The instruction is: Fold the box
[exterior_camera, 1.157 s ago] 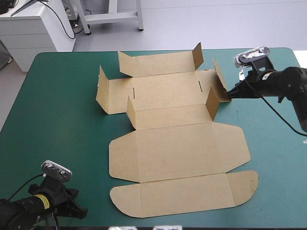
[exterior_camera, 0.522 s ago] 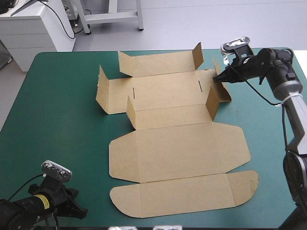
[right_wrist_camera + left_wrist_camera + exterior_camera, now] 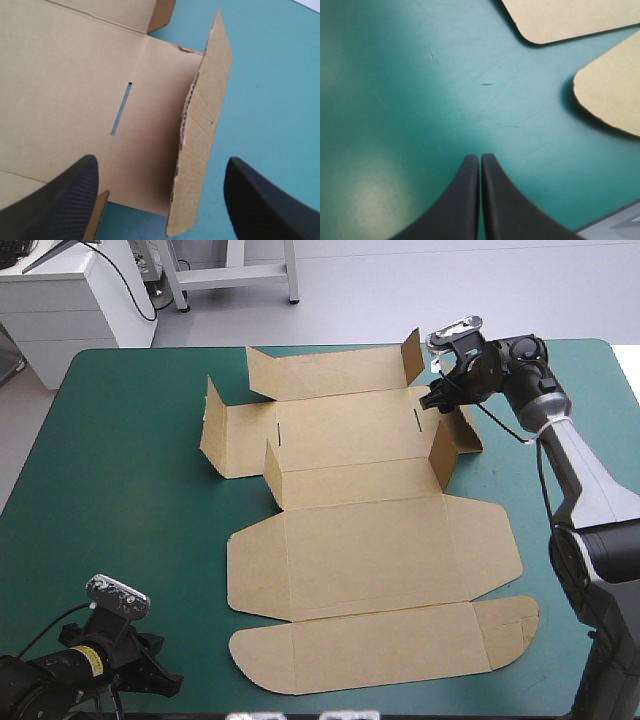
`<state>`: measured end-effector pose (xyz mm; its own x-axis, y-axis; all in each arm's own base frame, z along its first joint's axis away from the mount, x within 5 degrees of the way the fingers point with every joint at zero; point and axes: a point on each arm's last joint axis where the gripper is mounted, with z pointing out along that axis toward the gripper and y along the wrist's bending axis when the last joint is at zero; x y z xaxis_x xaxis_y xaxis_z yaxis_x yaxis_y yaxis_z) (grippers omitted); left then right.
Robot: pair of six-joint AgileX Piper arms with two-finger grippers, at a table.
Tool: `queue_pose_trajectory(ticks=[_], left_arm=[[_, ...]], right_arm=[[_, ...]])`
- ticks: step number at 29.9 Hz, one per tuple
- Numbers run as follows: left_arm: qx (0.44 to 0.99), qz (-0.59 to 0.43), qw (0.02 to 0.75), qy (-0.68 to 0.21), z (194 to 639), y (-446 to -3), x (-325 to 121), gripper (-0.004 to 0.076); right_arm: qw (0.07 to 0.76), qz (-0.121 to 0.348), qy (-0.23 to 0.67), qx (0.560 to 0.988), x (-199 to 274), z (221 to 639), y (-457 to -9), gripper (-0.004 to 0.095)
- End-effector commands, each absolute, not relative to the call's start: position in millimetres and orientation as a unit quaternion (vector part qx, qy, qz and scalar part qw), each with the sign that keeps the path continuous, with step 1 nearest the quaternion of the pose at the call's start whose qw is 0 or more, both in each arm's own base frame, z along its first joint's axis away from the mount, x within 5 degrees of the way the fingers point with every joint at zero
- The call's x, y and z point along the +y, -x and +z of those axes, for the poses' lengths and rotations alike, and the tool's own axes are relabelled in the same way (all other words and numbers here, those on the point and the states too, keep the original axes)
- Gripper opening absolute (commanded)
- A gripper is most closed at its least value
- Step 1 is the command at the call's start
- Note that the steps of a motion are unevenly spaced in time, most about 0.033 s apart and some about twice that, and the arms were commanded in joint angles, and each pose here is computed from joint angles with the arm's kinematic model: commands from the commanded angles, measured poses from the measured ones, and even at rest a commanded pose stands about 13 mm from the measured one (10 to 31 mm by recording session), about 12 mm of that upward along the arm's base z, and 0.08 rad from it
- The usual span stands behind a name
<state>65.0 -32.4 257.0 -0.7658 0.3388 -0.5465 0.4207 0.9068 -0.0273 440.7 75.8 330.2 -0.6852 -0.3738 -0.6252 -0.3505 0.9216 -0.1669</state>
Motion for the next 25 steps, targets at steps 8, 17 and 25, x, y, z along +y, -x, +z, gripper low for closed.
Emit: queue_pose_trajectory(ticks=[8,17,25], left_arm=[[0.929,-0.086,0.301,-0.199,266,-68,-35,-0.0008],[0.929,-0.086,0.301,-0.199,266,-68,-35,-0.0008],[0.929,-0.086,0.301,-0.199,266,-68,-35,-0.0008]], right_arm=[[0.354,-0.068,0.188,0.914,69,343,-457,0.0659],[0.342,-0.08,0.179,0.919,69,317,-473,0.0646],[0.338,-0.088,0.163,0.923,68,306,-481,0.0498]])
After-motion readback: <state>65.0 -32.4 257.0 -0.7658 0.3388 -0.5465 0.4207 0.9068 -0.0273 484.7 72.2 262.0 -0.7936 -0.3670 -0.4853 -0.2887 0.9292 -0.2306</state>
